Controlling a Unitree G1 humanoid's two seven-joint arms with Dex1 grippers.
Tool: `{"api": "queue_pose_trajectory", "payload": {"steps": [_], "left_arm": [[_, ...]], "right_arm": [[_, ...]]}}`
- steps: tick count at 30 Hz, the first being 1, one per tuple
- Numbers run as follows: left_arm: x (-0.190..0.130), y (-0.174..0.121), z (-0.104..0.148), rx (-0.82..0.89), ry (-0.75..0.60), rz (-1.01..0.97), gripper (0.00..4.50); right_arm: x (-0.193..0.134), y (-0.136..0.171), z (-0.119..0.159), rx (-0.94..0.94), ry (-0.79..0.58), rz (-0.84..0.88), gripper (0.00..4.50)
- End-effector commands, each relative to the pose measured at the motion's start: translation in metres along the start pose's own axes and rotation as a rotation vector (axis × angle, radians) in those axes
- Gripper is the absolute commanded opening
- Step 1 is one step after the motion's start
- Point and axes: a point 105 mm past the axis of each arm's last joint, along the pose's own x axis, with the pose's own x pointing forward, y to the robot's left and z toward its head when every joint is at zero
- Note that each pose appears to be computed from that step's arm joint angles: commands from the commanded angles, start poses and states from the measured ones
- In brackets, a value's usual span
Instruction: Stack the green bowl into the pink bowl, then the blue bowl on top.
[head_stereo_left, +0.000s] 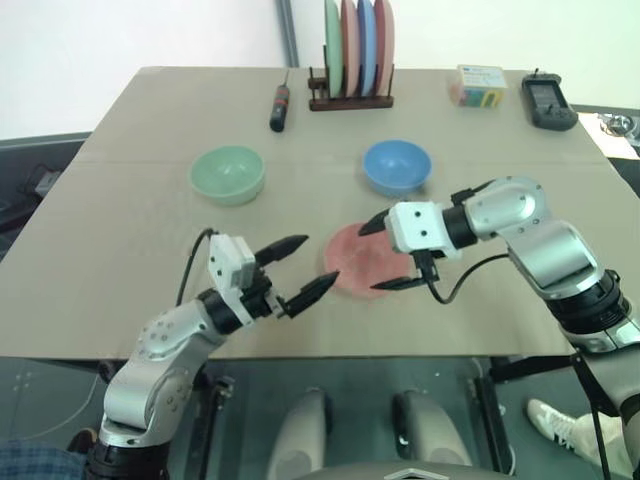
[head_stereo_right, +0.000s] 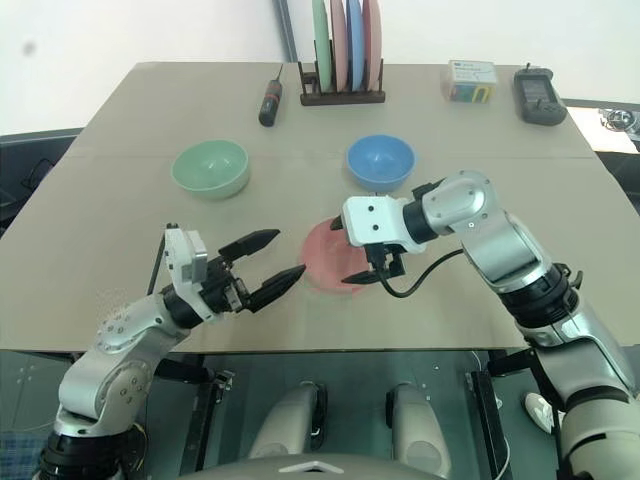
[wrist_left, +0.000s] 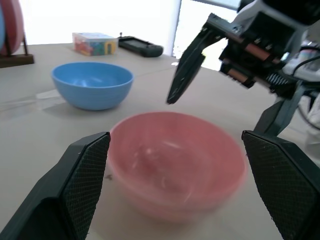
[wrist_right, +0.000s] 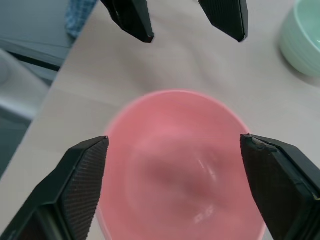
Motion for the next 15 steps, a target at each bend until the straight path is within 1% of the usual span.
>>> {"api": "queue_pose_trajectory", "payload": {"steps": [1, 3, 5, 8, 10, 13, 15], "left_arm": [[-0.002, 0.018, 0.008, 0.083, 0.016, 0.060, 4.50], [-0.004, 0.033, 0.010, 0.124, 0.044, 0.101, 4.50], [-0.007, 0.050, 0.009, 0.166, 0.097, 0.141, 4.50], [-0.013, 0.085, 0.004, 0.299, 0.216, 0.241, 4.50], [-0.016, 0.105, 0.004, 0.370, 0.279, 0.292, 4.50], [-0.014, 0.131, 0.011, 0.465, 0.349, 0.344, 4.50], [-0.011, 0.142, 0.016, 0.506, 0.376, 0.364, 4.50]], "right_arm": [[-0.024, -0.015, 0.002, 0.069, -0.049, -0.123, 4.42], [-0.034, -0.020, 0.004, 0.134, -0.096, -0.178, 4.42], [-0.044, -0.022, 0.010, 0.180, -0.171, -0.206, 4.42], [-0.060, -0.023, 0.033, 0.263, -0.375, -0.238, 4.42], [-0.069, -0.022, 0.044, 0.301, -0.482, -0.253, 4.42], [-0.087, -0.019, 0.053, 0.322, -0.613, -0.313, 4.42], [-0.097, -0.015, 0.054, 0.320, -0.657, -0.348, 4.42]]}}
